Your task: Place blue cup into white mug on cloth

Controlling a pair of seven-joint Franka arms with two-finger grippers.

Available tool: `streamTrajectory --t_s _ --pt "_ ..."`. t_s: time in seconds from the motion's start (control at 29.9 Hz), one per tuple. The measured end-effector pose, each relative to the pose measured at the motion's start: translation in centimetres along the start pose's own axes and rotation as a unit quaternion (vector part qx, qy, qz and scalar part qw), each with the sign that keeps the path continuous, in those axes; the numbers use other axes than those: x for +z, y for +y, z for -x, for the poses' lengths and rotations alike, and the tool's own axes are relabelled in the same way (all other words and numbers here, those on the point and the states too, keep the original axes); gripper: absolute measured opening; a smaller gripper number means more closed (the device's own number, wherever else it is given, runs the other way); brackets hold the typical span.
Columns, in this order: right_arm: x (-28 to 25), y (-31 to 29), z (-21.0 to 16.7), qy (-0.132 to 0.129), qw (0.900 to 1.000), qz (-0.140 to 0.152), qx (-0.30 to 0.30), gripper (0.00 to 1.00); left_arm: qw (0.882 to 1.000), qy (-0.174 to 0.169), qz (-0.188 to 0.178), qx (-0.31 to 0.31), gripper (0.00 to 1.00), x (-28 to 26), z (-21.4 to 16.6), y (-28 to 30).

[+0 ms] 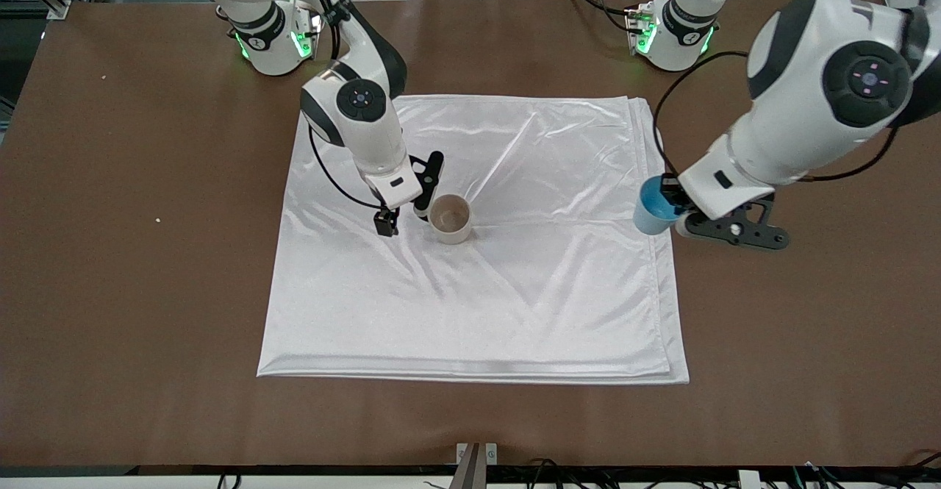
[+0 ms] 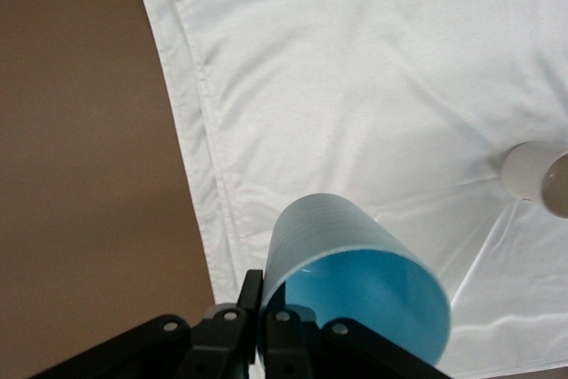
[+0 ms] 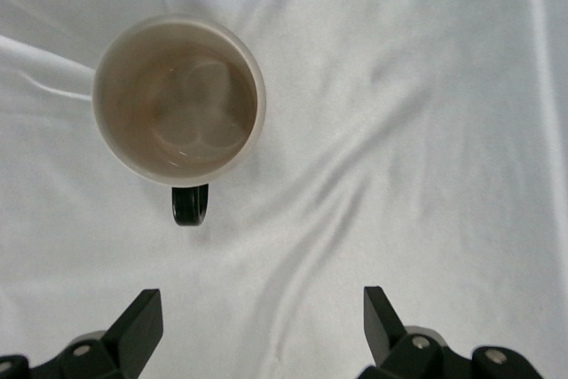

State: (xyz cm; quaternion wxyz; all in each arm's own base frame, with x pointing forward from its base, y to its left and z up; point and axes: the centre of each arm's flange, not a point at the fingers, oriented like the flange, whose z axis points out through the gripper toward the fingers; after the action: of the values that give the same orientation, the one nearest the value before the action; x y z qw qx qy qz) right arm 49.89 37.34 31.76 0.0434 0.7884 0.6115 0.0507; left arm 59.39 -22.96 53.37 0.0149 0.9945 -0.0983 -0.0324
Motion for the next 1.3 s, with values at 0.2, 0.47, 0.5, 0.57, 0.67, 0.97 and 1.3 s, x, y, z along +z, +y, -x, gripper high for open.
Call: streamTrajectory --t_s 0.2,0.47,0.5,0.57,0.67,0.97,1.3 --pt "-5.7 1.0 1.3 -0.007 0.999 0.017 0.033 1.00 0.999 0.003 0.000 -0.044 0.05 1.1 1.4 8.3" --pt "-14.2 3.5 4.3 -0.041 0.996 0.026 0.073 1.00 0.994 0.022 0.016 -0.101 0.05 5.2 1.7 17.0" --pt "-15.3 3.8 4.4 -0.045 0.996 0.025 0.077 1.00 0.994 0.020 0.016 -0.104 0.05 5.9 1.7 17.6" --pt "-17.2 4.4 4.7 -0.051 0.995 0.026 0.086 1.00 0.993 0.018 0.017 -0.111 0.05 6.9 1.6 18.6" --pt "-19.5 5.4 5.4 -0.060 0.993 0.024 0.101 1.00 0.992 0.018 0.020 -0.124 0.05 8.4 1.5 19.8" --pt "-22.9 9.1 9.7 -0.091 0.984 0.009 0.154 1.00 0.986 0.004 0.018 -0.163 0.05 14.1 2.1 24.6" --pt "-24.0 12.8 15.4 -0.108 0.970 -0.017 0.217 1.00 0.986 0.010 0.030 -0.167 0.05 17.6 2.6 28.0"
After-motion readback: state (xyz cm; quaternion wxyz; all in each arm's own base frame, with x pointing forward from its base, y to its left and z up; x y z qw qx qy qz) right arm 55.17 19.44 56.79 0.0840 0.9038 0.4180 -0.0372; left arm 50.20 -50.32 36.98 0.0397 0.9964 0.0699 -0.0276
